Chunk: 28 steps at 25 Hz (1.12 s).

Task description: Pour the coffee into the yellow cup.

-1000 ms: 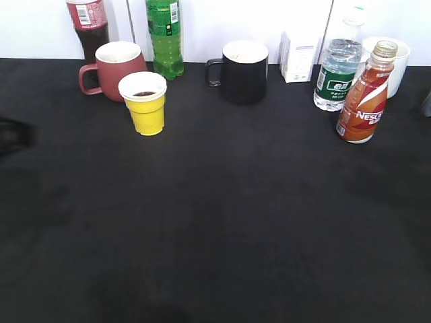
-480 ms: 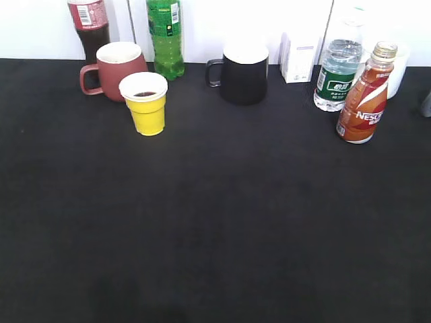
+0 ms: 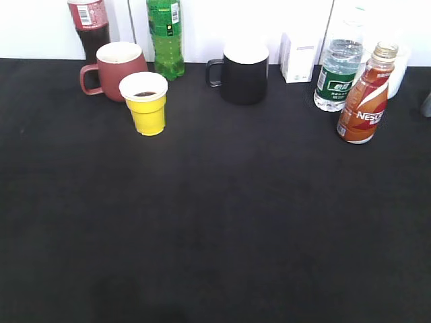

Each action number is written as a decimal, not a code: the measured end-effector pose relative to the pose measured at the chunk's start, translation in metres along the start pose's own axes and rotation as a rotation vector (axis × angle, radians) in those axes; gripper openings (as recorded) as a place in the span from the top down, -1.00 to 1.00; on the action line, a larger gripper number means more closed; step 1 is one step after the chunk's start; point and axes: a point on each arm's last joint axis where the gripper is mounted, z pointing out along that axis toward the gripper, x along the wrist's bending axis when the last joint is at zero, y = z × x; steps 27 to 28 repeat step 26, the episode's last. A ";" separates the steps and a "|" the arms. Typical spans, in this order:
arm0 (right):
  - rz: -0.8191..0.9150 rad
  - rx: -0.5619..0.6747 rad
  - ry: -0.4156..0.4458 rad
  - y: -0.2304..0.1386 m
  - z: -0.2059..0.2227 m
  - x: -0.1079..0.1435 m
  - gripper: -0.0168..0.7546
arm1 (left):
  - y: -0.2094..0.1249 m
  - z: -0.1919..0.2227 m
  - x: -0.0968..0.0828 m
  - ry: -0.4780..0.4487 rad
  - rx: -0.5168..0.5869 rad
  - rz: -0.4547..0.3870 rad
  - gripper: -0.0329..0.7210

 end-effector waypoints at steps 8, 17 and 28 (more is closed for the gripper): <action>0.000 -0.004 0.000 0.000 0.000 0.000 -0.51 | -0.001 -0.001 0.000 0.210 0.004 -0.120 -0.05; 0.000 -0.008 -0.001 0.001 0.000 0.000 -0.51 | -0.007 -0.012 -0.007 0.640 -0.053 -0.340 0.21; 0.000 -0.010 -0.001 0.001 0.000 0.000 -0.50 | -0.007 -0.012 -0.007 0.656 -0.052 -0.349 0.27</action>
